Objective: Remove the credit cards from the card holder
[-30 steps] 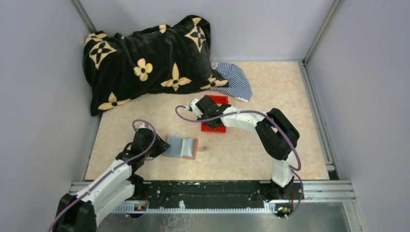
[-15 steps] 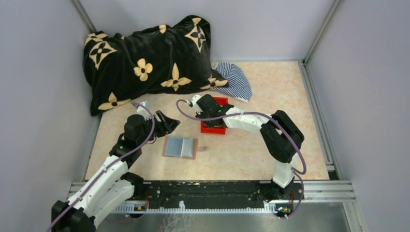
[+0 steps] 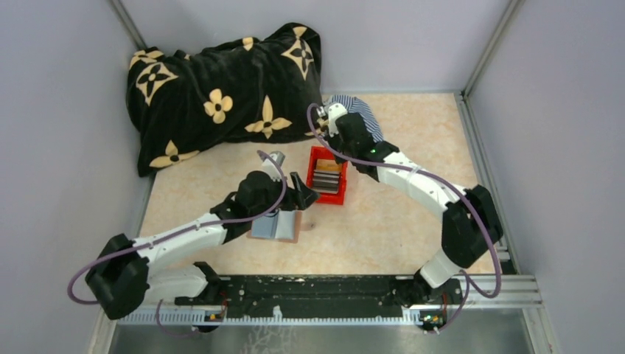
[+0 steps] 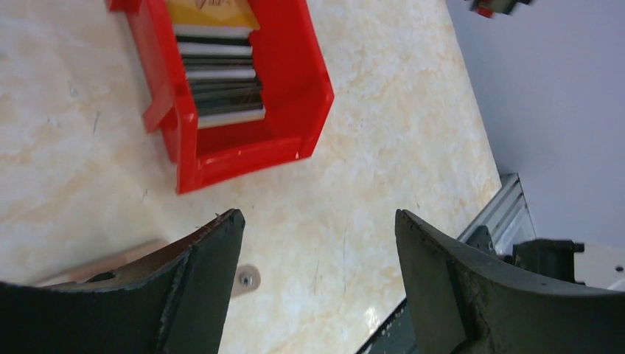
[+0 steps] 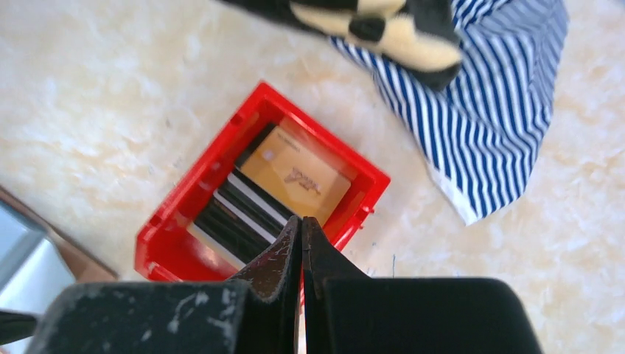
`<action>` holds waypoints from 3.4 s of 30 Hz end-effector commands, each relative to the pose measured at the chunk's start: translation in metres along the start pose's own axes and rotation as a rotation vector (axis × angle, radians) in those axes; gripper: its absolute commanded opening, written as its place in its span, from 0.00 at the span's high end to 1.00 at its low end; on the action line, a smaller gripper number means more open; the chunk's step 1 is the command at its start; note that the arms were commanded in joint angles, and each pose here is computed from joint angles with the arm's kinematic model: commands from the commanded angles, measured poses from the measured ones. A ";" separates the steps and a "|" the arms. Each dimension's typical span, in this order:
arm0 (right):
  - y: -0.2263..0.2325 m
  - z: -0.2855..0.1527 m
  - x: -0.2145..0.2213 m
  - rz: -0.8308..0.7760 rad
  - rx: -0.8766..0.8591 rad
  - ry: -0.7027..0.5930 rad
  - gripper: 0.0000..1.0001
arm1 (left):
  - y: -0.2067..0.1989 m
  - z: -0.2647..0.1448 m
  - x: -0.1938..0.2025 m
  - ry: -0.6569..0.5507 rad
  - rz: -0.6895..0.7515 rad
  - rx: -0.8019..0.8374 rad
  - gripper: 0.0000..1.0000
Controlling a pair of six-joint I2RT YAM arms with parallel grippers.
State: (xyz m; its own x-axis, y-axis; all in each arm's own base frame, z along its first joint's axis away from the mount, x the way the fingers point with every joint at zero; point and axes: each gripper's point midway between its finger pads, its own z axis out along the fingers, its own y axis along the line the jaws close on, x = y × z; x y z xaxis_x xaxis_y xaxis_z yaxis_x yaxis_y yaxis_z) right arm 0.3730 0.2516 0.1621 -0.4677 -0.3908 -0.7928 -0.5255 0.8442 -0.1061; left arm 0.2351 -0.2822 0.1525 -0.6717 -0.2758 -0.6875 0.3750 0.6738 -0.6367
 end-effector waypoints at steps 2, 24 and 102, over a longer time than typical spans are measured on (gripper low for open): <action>-0.007 -0.034 -0.058 0.077 -0.004 -0.207 1.00 | -0.031 0.033 -0.040 -0.136 0.038 0.048 0.20; 0.007 -0.032 -0.040 0.067 -0.100 -0.167 1.00 | 0.041 0.087 0.005 -0.058 -0.095 -0.215 0.25; 0.268 -0.015 0.109 0.020 -0.594 0.145 1.00 | 0.137 -0.070 0.013 0.159 -0.240 -0.394 0.18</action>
State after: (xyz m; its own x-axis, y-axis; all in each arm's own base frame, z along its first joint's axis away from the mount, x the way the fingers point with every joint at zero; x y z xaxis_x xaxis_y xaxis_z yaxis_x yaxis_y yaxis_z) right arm 0.1801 0.4127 0.0252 -0.6213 -0.4679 -0.6285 -0.7507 0.5854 0.3062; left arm 0.2310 -0.1451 0.0804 -0.8171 -0.3751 -0.4378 -0.0746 0.8218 -0.5648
